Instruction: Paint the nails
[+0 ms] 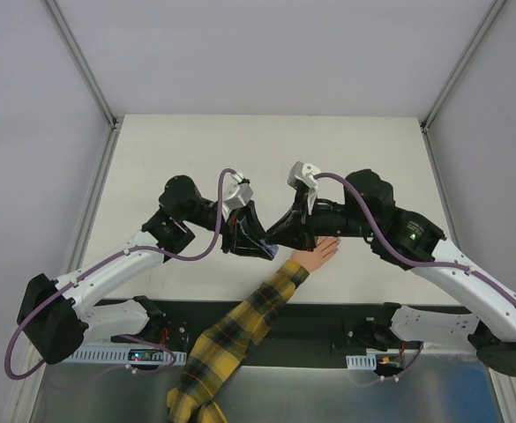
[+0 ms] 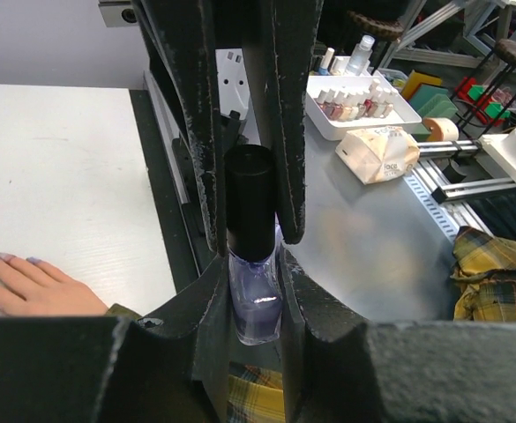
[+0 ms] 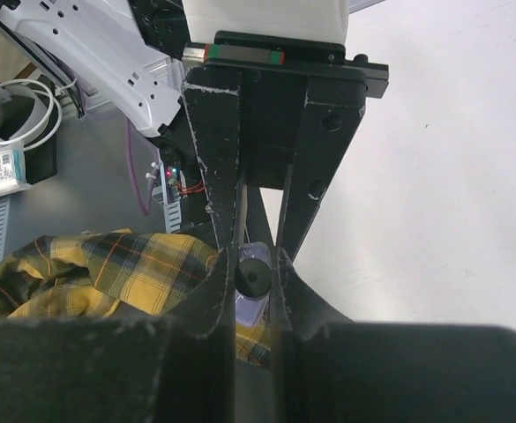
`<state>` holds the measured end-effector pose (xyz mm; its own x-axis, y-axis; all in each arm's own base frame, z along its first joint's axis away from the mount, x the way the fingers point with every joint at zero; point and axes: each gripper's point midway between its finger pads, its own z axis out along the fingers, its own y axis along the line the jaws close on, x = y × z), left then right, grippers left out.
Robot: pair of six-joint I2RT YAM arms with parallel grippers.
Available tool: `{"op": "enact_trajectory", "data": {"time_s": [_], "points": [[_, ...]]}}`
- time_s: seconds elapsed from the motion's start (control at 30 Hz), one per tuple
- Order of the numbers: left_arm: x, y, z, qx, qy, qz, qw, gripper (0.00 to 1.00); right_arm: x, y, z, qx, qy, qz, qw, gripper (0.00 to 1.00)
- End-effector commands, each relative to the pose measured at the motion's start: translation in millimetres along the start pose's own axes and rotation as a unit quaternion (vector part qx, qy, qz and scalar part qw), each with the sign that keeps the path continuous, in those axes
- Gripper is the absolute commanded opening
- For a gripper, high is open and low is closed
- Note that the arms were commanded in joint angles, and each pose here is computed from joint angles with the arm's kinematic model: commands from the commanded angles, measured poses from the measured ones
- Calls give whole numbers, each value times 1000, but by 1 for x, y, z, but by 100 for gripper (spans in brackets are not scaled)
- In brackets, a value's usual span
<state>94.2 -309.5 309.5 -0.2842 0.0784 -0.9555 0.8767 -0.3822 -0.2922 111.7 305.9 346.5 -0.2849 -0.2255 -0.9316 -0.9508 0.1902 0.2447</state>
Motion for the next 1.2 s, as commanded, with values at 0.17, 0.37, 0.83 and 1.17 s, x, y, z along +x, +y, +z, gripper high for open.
{"op": "enact_trajectory", "data": {"time_s": [0.17,0.37,0.83,1.17], "points": [[-27,52,-22,-186,-59,64,979,0,9,-9,23,41,-27,37,998,1],[-30,86,-61,-350,-79,88,929,0,23,-82,-9,459,-116,171,864,1],[-24,71,-40,-269,-48,80,959,0,-21,-56,-17,391,-98,68,913,40],[-17,21,-9,-80,-19,67,994,0,-26,-19,-29,181,-58,12,982,70]]}}
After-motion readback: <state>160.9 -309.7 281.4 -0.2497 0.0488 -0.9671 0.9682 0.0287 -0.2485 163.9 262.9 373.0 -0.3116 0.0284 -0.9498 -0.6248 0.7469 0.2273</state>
